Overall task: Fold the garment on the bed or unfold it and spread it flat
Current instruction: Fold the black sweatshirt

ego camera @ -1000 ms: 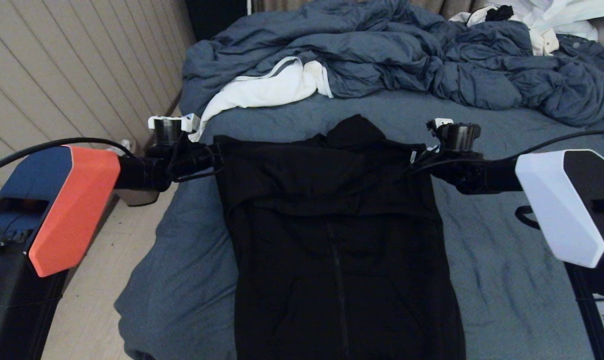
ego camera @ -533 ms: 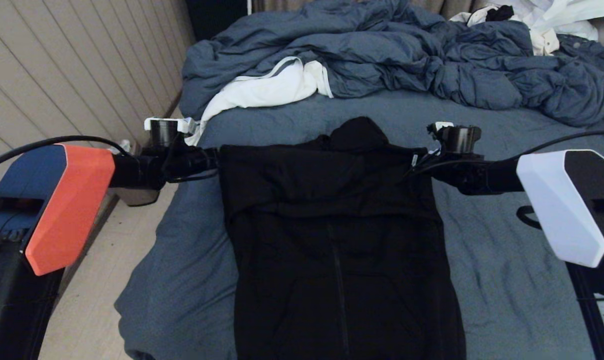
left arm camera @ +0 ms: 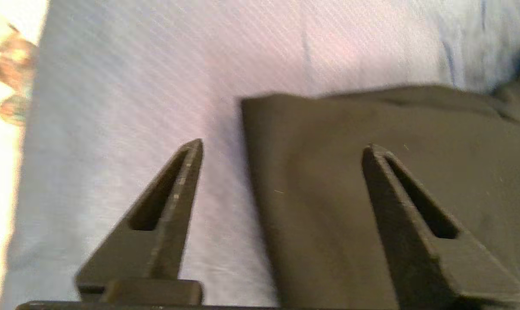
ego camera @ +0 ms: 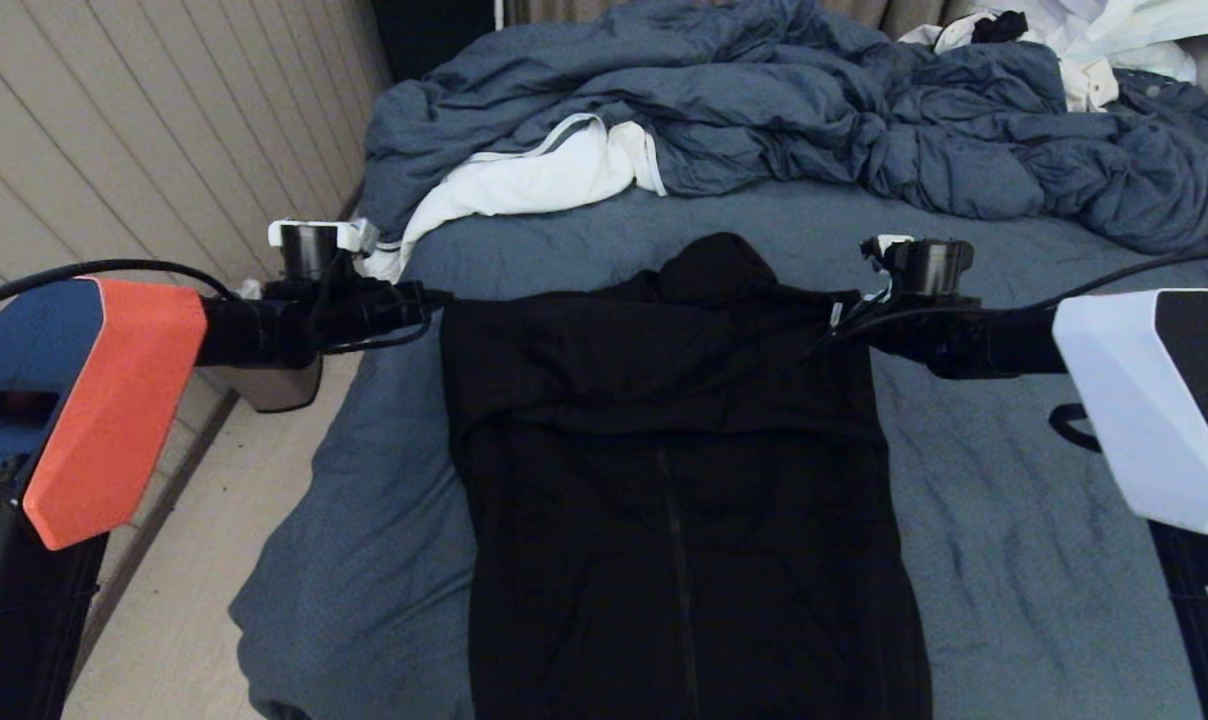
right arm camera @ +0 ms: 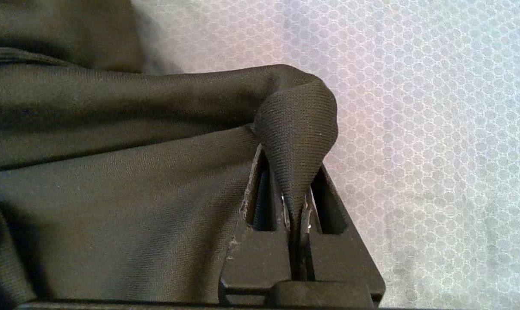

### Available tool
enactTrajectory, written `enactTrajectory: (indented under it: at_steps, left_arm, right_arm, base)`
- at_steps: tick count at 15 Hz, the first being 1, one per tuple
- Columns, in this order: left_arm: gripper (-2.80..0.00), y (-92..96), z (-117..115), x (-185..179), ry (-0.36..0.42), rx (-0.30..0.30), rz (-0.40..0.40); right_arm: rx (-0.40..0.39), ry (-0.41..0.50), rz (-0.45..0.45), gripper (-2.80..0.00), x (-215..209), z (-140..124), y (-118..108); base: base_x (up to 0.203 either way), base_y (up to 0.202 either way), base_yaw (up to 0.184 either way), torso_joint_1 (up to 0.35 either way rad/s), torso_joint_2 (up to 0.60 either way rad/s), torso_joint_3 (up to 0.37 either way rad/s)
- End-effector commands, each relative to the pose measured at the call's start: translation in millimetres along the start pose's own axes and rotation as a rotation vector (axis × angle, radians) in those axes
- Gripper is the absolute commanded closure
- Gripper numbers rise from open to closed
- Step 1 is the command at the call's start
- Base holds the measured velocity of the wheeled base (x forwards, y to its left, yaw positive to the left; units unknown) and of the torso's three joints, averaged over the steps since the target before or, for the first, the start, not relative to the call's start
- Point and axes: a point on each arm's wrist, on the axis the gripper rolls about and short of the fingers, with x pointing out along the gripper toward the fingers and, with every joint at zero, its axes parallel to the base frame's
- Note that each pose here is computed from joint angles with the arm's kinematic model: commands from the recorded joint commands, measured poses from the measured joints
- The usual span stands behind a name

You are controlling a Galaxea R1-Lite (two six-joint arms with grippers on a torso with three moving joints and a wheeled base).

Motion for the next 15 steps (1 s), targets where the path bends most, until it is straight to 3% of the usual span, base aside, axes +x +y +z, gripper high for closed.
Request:
enactTrajectory:
  at_steps: [1, 15]
  left_arm:
    - [-2.8, -1.2, 6.3, -4.1, -0.014, 0.001, -0.003]
    - [-2.8, -0.2, 3.9, -2.8, -0.009, -0.002, -0.002]
  right_arm:
    - [0.005, -0.001, -0.005, 0.0, -0.2, 0.1, -0.6]
    - [-0.001, 0.012, 0.003, 0.0, -0.6, 0.5, 0.4]
  base:
    - [0.0, 0.0, 0.0, 0.0, 0.0, 0.0]
    - [0.0, 0.0, 0.0, 0.0, 0.0, 0.0]
